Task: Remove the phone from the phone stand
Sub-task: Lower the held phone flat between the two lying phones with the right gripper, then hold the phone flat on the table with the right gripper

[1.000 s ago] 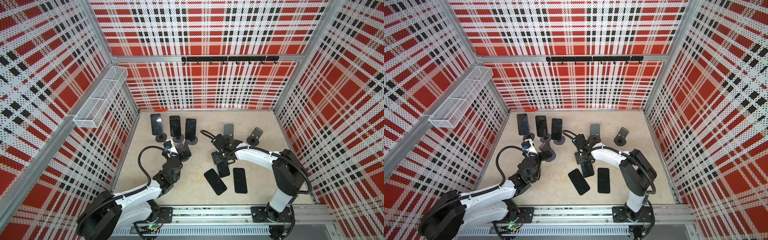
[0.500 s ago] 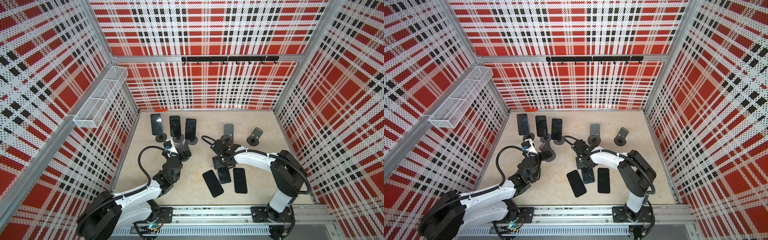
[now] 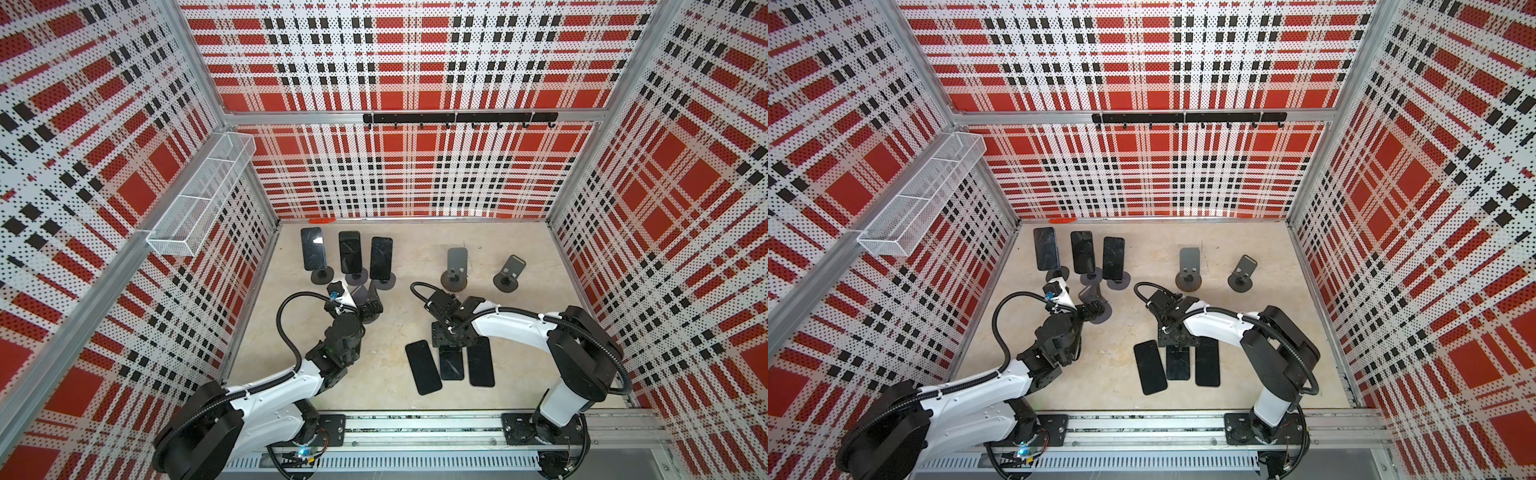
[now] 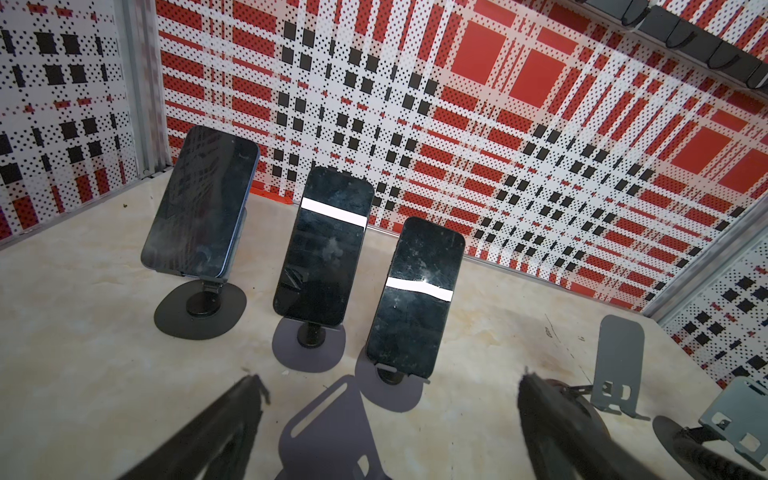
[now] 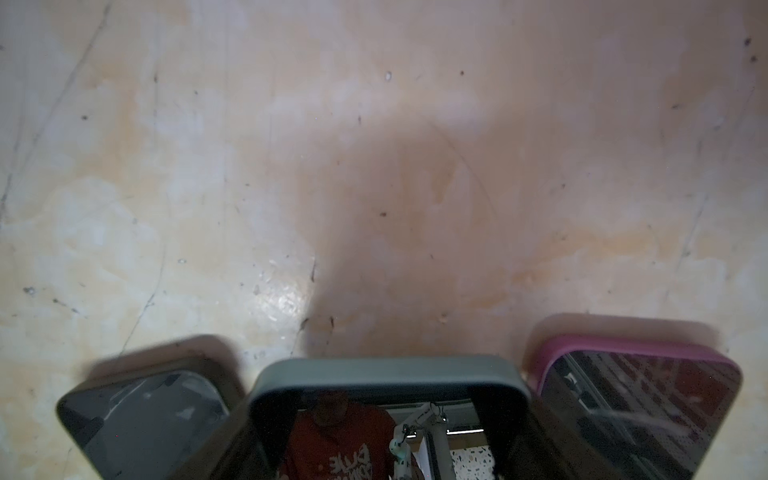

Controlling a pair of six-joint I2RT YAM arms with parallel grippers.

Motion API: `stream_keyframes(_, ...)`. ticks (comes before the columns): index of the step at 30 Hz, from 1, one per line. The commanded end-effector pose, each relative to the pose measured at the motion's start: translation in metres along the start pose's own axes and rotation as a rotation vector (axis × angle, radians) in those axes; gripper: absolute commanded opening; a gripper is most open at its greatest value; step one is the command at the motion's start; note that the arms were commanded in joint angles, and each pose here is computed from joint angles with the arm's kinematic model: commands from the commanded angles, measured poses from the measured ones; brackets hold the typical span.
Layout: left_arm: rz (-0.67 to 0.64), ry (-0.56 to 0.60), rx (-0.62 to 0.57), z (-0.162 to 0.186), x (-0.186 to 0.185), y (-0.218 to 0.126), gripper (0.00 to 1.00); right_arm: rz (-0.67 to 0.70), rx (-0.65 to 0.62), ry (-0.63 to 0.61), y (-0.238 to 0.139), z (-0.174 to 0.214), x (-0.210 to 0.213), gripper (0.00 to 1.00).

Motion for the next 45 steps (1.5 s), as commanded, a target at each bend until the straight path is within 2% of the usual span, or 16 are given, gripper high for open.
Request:
stream_keyframes(1, 0.005, 0.002, 0.006, 0.002, 0.002, 0.002, 0.98, -0.006, 0.001, 0.038, -0.005, 0.006, 0.003, 0.65)
stream_keyframes(21, 0.010, -0.025, 0.016, 0.004, 0.002, 0.004, 0.98, 0.061, 0.023, 0.014, 0.021, 0.020, 0.004, 0.70)
stream_keyframes(45, 0.009, -0.038, 0.006, 0.002, 0.003, 0.002, 0.98, 0.084, 0.016, 0.009, 0.027, 0.023, 0.000, 0.76)
Point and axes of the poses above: each gripper's point midway between its finger pads, its own y axis out along the fingers, its own x axis along the line the jaws close on, z = x × y, the point moved 9 cm from there along -y, back along the fingers, and after that the axes turned 9 degrees about y, right-handed, at the moved point
